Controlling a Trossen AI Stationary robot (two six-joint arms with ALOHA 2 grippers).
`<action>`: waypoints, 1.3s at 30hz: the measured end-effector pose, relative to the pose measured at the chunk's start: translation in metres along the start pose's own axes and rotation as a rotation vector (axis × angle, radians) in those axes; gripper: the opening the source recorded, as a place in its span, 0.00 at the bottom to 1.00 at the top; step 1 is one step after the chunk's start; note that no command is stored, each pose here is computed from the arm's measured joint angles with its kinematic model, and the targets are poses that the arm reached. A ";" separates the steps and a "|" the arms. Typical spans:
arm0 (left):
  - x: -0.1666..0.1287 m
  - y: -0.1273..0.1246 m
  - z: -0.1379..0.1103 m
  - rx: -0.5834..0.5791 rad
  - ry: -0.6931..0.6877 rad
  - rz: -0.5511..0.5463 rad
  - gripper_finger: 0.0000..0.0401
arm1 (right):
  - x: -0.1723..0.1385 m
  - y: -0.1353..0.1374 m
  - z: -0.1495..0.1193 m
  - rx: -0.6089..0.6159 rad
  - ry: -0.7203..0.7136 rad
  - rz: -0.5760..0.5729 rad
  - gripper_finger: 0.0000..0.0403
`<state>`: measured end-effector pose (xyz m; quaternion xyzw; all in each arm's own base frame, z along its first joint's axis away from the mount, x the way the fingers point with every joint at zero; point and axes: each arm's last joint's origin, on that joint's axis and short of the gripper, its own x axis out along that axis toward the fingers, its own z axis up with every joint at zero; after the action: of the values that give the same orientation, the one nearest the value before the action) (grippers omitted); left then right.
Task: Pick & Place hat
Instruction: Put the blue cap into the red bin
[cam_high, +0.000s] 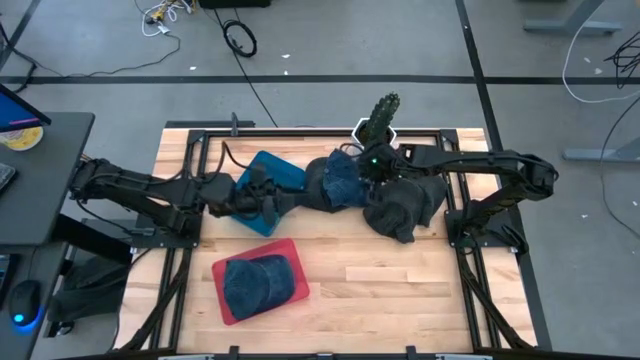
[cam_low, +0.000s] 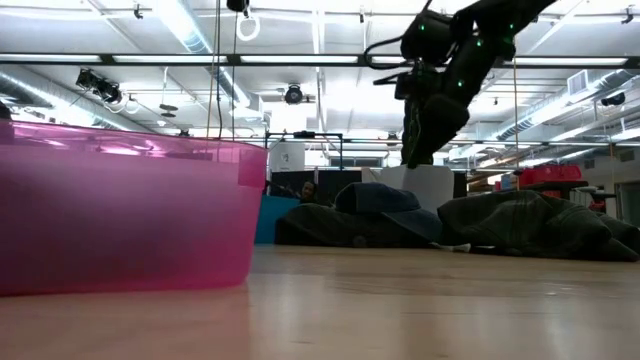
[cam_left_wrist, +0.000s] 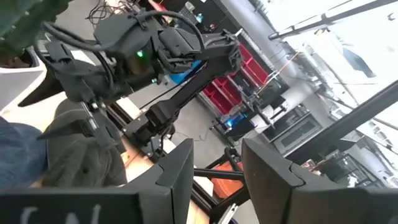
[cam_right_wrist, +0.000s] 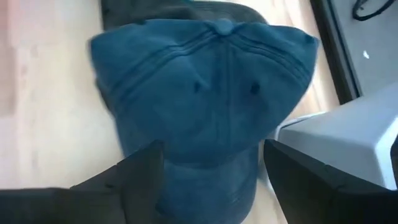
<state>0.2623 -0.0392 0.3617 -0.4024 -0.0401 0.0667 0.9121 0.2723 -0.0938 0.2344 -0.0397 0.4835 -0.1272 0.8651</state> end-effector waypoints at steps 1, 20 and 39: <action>0.000 0.000 0.000 0.001 0.001 0.002 0.35 | 0.001 -0.002 0.000 0.004 -0.011 -0.006 0.69; 0.001 0.002 0.001 -0.026 -0.044 0.041 0.35 | 0.074 -0.005 -0.009 -0.042 0.111 0.062 0.62; 0.001 0.002 0.001 -0.023 -0.048 0.047 0.35 | 0.057 0.001 -0.003 -0.031 0.097 -0.043 0.02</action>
<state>0.2627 -0.0375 0.3609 -0.4122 -0.0532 0.0973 0.9043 0.2984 -0.1072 0.1849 -0.0572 0.5258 -0.1399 0.8371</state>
